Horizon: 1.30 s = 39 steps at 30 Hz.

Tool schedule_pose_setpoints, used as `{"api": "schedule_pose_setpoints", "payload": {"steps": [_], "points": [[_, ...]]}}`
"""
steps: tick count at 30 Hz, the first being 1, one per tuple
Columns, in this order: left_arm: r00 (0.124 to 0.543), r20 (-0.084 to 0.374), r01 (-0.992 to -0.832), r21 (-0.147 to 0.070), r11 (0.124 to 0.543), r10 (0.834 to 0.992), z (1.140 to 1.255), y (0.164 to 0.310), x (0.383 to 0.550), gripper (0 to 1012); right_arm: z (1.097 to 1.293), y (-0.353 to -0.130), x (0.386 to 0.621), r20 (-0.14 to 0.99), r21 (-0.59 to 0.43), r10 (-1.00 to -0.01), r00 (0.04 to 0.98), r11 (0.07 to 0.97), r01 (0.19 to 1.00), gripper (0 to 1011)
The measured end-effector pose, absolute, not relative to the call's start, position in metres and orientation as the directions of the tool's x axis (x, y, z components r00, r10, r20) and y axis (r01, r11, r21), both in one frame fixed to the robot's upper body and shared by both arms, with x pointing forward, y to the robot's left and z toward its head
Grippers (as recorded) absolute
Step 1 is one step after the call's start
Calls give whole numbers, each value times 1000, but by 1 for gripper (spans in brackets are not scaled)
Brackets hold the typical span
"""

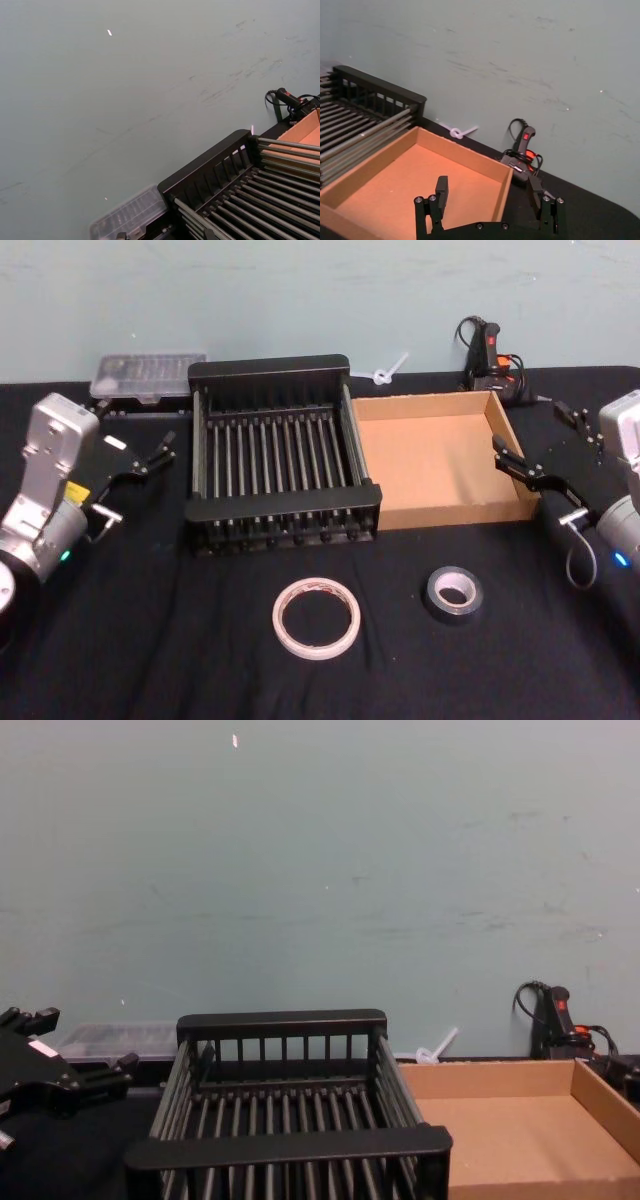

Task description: Pick up the white tape and place it into the black box , Pick up the silver tape and place it into the brown box.

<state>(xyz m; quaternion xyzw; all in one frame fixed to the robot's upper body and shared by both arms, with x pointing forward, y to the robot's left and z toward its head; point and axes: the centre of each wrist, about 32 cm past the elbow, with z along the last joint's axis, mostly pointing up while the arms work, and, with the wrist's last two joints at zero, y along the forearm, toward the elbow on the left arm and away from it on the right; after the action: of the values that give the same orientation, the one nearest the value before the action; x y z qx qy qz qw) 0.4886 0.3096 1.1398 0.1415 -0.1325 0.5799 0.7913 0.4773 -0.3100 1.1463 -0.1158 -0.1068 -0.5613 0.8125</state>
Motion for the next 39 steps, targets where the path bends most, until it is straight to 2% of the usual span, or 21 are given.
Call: {"api": "schedule_pose_setpoints", "payload": {"steps": [16, 29, 39], "points": [[292, 374, -955, 70, 287, 880, 1140, 310, 489, 1001, 1155, -307, 446, 173, -111, -881, 441, 427, 897, 1002], [292, 374, -955, 70, 287, 880, 1140, 310, 489, 1001, 1156, -306, 413, 100, -229, -846, 524, 493, 839, 1002], [292, 374, -955, 70, 287, 880, 1140, 310, 489, 1001, 1156, -306, 404, 77, -328, -821, 566, 515, 792, 1003]]}}
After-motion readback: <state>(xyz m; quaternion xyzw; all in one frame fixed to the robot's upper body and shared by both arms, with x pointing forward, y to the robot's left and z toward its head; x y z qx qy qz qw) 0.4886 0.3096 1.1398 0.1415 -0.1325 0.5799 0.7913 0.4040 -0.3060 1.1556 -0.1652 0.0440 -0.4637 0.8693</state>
